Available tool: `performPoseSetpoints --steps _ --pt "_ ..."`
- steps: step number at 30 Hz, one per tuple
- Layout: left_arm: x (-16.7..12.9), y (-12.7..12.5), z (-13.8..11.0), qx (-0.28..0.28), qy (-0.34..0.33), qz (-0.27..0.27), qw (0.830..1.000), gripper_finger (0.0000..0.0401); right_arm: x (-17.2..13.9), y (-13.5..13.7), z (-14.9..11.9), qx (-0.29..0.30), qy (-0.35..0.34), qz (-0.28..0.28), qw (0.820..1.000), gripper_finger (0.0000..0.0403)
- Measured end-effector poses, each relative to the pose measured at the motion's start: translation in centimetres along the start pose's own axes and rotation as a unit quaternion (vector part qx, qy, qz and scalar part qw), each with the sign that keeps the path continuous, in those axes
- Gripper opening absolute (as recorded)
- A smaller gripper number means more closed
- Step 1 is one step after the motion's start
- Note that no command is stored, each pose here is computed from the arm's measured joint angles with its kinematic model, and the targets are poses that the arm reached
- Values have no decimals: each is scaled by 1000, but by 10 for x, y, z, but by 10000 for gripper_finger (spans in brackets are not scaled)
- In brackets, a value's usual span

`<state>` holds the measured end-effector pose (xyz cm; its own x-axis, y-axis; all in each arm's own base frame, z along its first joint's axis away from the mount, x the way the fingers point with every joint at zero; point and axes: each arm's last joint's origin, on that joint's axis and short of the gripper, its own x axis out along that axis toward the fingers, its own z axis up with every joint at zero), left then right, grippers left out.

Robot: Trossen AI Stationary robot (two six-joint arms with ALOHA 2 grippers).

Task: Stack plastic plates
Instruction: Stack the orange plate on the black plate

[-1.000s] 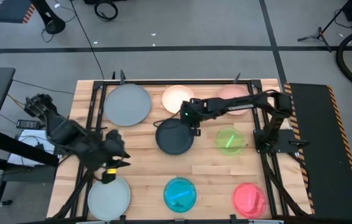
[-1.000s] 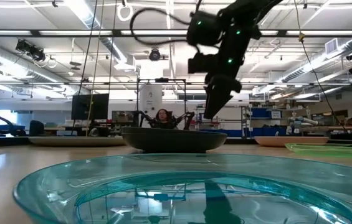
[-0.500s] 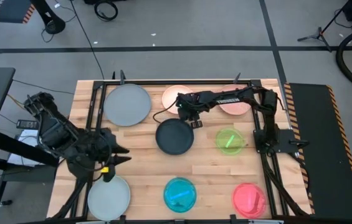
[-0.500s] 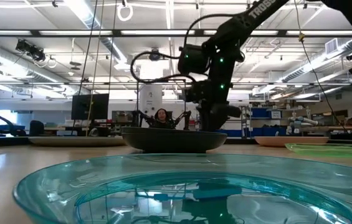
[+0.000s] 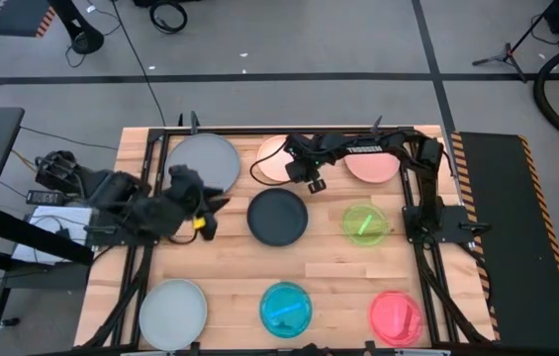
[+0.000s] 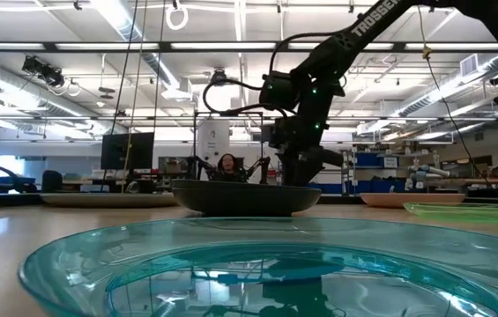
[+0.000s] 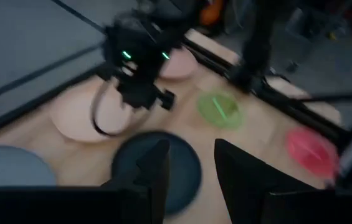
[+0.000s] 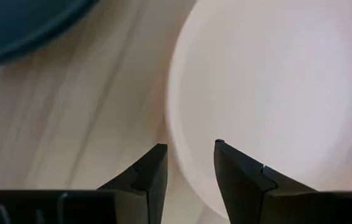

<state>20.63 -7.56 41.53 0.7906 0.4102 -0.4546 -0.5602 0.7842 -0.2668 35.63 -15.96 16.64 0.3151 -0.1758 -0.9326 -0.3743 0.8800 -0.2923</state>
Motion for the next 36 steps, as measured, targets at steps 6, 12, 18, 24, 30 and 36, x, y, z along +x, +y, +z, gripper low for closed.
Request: performPoseSetpoints --steps 6,12,18,24,30,36 --pt "18 12 23 -3 -52 40 998 133 0 5 -7 -5 28 33 999 138" --pt "25 15 34 -15 -82 48 995 133 0 4 -4 19 -7 43 999 138" --pt "25 15 38 -26 -94 43 994 133 0 -7 1 23 -51 6 998 138" --pt "24 9 48 -16 -136 29 990 133 6 -12 -3 28 -77 21 996 137" --pt "22 4 61 11 -184 12 983 133 13 -12 -3 30 -90 27 995 137" --pt "21 3 63 18 -187 2 982 133 12 -11 0 27 -98 28 994 138"
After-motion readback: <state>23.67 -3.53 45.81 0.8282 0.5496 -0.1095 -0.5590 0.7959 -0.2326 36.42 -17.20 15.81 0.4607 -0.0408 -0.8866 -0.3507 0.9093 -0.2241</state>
